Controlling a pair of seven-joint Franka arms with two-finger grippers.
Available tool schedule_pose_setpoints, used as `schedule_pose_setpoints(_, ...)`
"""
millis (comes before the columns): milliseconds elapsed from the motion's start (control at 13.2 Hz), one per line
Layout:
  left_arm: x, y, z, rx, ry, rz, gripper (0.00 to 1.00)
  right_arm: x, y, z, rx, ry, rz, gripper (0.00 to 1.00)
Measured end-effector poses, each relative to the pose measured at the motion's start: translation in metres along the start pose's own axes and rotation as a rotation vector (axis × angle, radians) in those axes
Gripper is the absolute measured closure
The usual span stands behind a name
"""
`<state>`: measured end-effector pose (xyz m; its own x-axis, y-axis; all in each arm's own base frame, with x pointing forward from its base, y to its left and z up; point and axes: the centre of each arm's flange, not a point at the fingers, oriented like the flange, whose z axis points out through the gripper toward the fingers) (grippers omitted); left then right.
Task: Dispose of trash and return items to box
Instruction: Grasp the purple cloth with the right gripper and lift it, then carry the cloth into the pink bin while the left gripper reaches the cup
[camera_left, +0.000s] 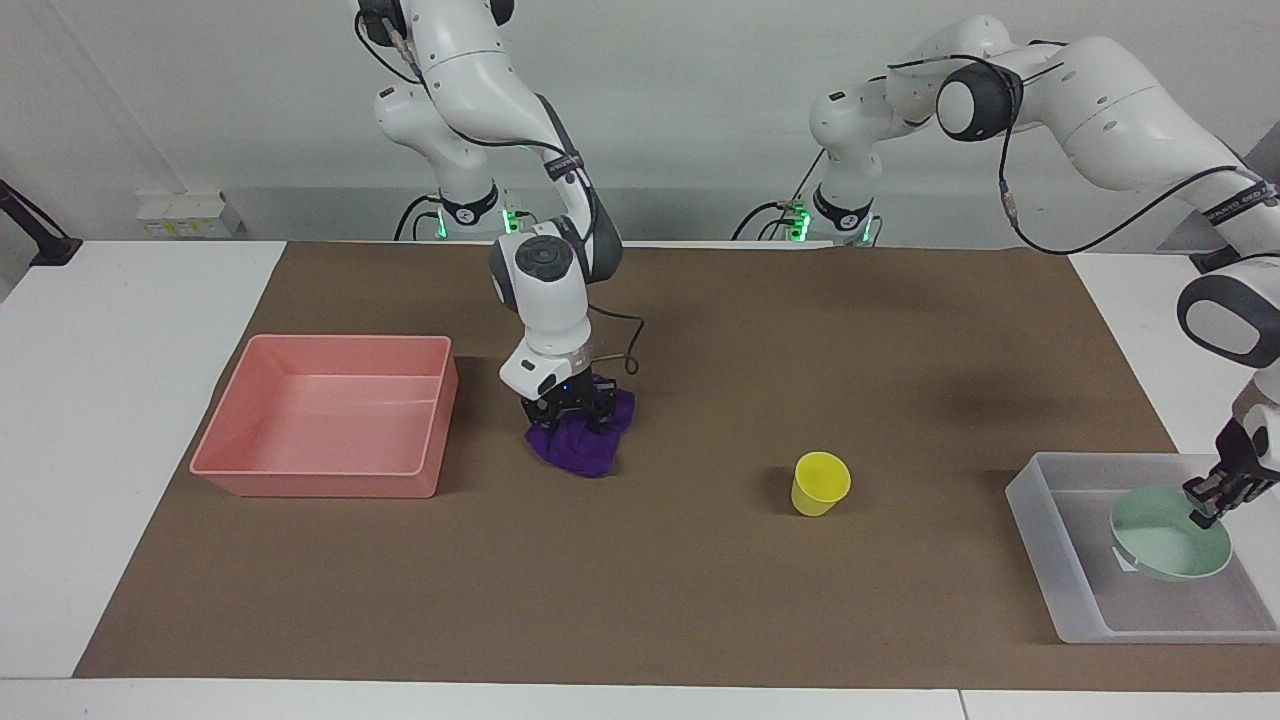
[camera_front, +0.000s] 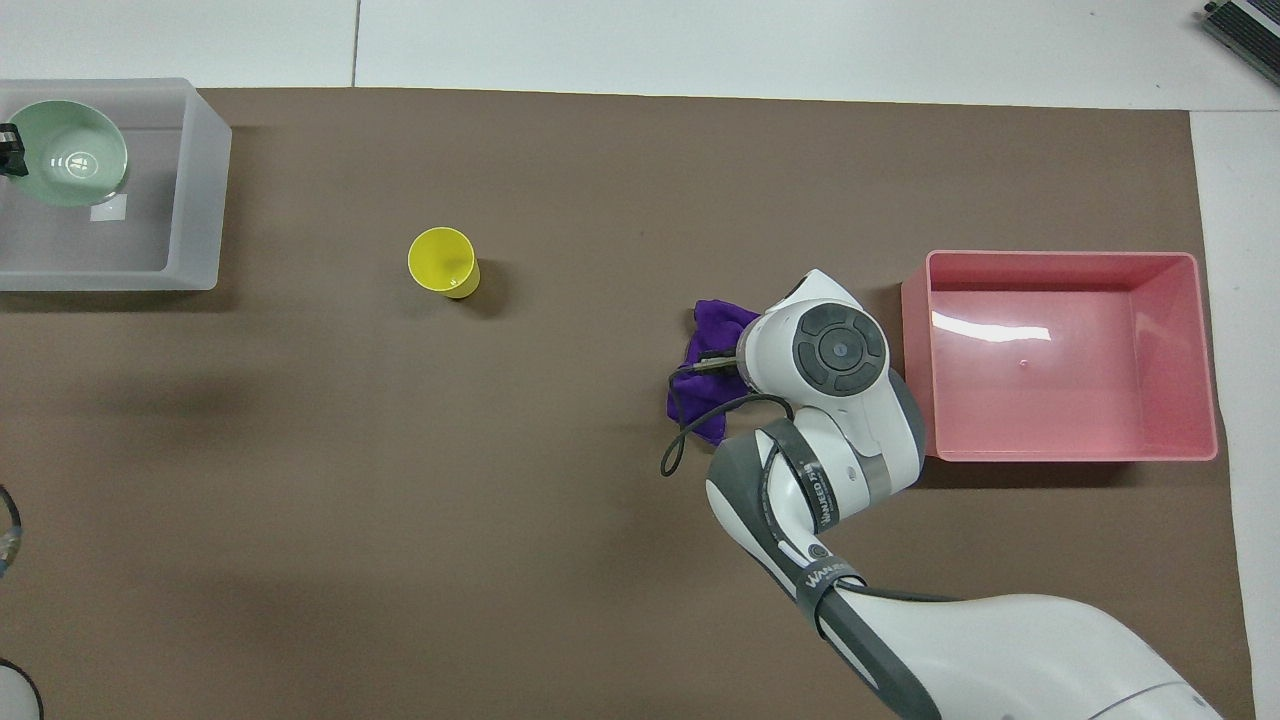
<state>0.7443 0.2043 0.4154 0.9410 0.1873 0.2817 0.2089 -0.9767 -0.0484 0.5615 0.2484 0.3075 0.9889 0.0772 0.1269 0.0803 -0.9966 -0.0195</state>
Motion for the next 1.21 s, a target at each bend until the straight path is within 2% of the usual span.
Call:
schedule_pose_setpoints(302,-0.015,-0.002,0.042,0.033,0.007,0.054,0.96,-0.004,0.002,-0.021,-0.012,-0.033,0.000,0.91)
schedule_pose_setpoints(378,-0.021,0.000,0.050,0.031,0.003,0.062,0.96,-0.004,0.002,-0.021,-0.013,-0.037,0.000,0.96)
schedule_pose_setpoints(529,-0.028,0.005,0.055,0.026,-0.010,0.075,0.96,-0.003,0.002,-0.022,-0.015,-0.038,-0.001,0.96)
schedule_pose_setpoints(680,-0.027,0.010,0.047,0.025,-0.008,0.086,0.78,0.004,0.003,-0.042,-0.030,-0.073,0.003,0.96)
schedule_pose_setpoints(756,-0.026,0.012,0.042,0.027,-0.010,0.100,0.78,0.011,0.003,-0.060,-0.037,-0.088,0.007,0.96)
schedule_pose_setpoints(831,-0.026,0.015,0.036,0.027,-0.010,0.124,0.70,0.018,0.004,-0.080,-0.040,-0.094,0.012,0.96)
schedule_pose_setpoints(907,-0.025,0.020,0.031,0.024,-0.013,0.149,0.56,0.025,0.005,-0.104,-0.041,-0.094,0.020,0.96)
schedule_pose_setpoints(1058,-0.022,0.037,0.015,0.015,-0.010,0.185,0.33,0.035,0.017,-0.154,-0.044,-0.098,0.049,0.96)
schedule_pose_setpoints(1209,-0.020,0.067,-0.014,0.004,0.000,0.225,0.28,0.043,0.041,-0.206,-0.041,-0.087,0.091,0.96)
